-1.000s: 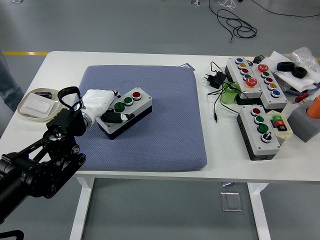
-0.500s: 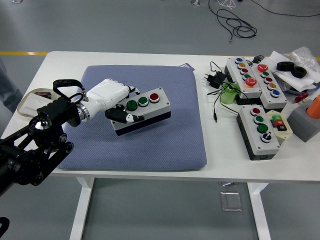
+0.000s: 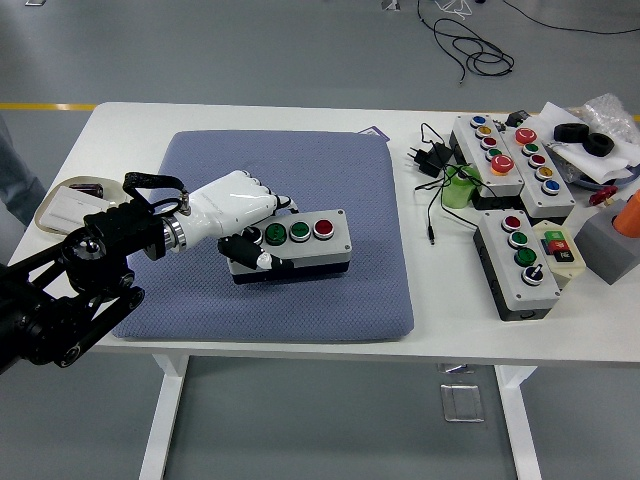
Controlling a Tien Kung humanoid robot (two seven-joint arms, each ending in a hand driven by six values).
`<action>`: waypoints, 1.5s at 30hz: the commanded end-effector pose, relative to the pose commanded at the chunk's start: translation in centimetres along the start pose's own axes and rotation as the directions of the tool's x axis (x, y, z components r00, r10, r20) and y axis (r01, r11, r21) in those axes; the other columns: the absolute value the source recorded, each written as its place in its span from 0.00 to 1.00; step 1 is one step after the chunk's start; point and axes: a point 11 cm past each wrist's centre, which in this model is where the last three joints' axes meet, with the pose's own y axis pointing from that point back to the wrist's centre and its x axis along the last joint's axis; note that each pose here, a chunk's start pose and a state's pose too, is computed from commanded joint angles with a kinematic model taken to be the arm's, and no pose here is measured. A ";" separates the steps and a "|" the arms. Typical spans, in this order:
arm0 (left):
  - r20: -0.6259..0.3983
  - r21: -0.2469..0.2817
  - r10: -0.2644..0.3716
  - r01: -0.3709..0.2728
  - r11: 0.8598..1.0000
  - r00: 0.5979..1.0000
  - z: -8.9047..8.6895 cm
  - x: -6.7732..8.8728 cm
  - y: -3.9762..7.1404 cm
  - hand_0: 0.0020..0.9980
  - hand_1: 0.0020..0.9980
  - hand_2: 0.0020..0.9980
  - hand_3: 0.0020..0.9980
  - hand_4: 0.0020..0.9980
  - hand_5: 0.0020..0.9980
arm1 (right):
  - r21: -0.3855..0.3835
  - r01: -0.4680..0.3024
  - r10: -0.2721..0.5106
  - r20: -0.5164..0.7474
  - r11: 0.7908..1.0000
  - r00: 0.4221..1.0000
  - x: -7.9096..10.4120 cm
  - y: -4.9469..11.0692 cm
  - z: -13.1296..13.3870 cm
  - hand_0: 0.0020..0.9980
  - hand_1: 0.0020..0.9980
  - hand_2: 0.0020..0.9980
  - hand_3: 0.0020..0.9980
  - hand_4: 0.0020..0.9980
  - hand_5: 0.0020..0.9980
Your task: Pick up the button,place it on the desk,press the button,press the button
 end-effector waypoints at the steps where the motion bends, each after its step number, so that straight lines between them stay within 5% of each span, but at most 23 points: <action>1: -0.006 0.001 -0.015 0.015 1.000 1.000 -0.1 -0.2 0.0 0.27 0.37 0.36 0.43 0.80 0.33 | 0.000 0.000 0.000 0.001 1.000 1.000 0.0 0.0 0.0 0.63 0.53 0.62 0.56 0.30 0.23; 2: -0.010 0.002 -0.020 0.020 1.000 1.000 -0.1 -0.3 0.0 0.26 0.41 0.45 0.74 0.98 0.51 | 0.000 0.000 0.000 0.001 1.000 1.000 0.0 0.0 0.0 0.63 0.53 0.62 0.56 0.30 0.23; 7: -0.022 -0.008 -0.048 0.048 0.999 0.999 0.0 -0.5 0.0 0.26 0.41 0.45 0.74 0.98 0.51 | 0.002 0.000 0.000 0.001 1.000 1.000 0.0 0.0 -0.1 0.63 0.53 0.62 0.56 0.30 0.23; 8: -0.022 -0.008 -0.048 0.048 0.999 0.999 0.0 -0.5 0.0 0.43 0.58 0.68 0.92 0.99 0.53 | 0.002 0.000 0.000 0.001 1.000 1.000 0.0 0.0 -0.1 0.63 0.53 0.62 0.56 0.30 0.23; 13: -0.024 -0.010 -0.039 0.038 0.999 0.999 0.0 -0.2 -0.1 0.43 0.58 0.68 0.92 0.99 0.53 | 0.002 0.001 -0.001 0.000 1.000 1.000 -0.1 0.0 -0.1 0.63 0.53 0.62 0.56 0.30 0.23; 14: -0.023 -0.009 -0.035 0.035 0.999 0.999 0.0 -0.1 -0.1 0.73 0.79 0.88 1.00 1.00 0.54 | 0.002 0.001 -0.001 0.000 1.000 1.000 -0.1 0.0 -0.1 0.63 0.53 0.62 0.56 0.30 0.23; 19: -0.019 -0.003 -0.012 0.012 1.000 1.000 -0.1 0.2 -0.1 0.73 0.79 0.88 1.00 1.00 0.54 | 0.002 0.000 0.000 -0.001 1.000 1.000 0.0 0.0 -0.1 0.63 0.53 0.62 0.56 0.30 0.23; 20: -0.019 -0.002 -0.006 0.006 1.000 1.000 -0.1 0.3 -0.1 0.86 0.88 0.97 1.00 1.00 0.54 | 0.002 0.000 0.000 -0.001 1.000 1.000 0.0 0.0 -0.1 0.63 0.53 0.62 0.56 0.30 0.23; 34: -0.053 -0.021 0.073 -0.075 0.997 0.996 0.7 3.2 1.6 0.93 0.91 0.99 1.00 1.00 0.55 | -0.003 0.002 -0.002 0.002 1.000 1.000 -0.1 0.0 0.2 0.63 0.53 0.62 0.56 0.30 0.23; 38: -0.083 -0.012 0.171 -0.172 0.985 0.982 1.1 4.8 3.0 0.93 0.91 0.99 1.00 1.00 0.55 | -0.005 0.000 0.000 -0.001 1.000 1.000 0.0 -0.1 0.3 0.63 0.53 0.62 0.56 0.30 0.23; 39: -0.095 0.006 0.212 -0.212 0.977 0.973 1.2 5.4 3.5 0.86 0.77 0.85 0.93 1.00 0.58 | -0.006 0.000 0.000 -0.001 1.000 1.000 0.0 -0.1 0.4 0.63 0.53 0.62 0.56 0.30 0.23; 44: -0.120 0.113 0.413 -0.401 0.909 0.903 2.2 8.3 6.1 0.86 0.77 0.85 0.93 1.00 0.58 | -0.014 0.002 -0.002 0.005 1.000 1.000 -0.2 -0.2 0.9 0.63 0.53 0.62 0.56 0.30 0.23; 45: -0.121 0.116 0.426 -0.414 0.903 0.897 2.7 8.6 6.3 0.19 0.19 0.22 0.78 0.91 0.98 | -0.016 0.002 -0.002 0.002 1.000 1.000 -0.2 -0.2 1.0 0.63 0.53 0.62 0.56 0.30 0.23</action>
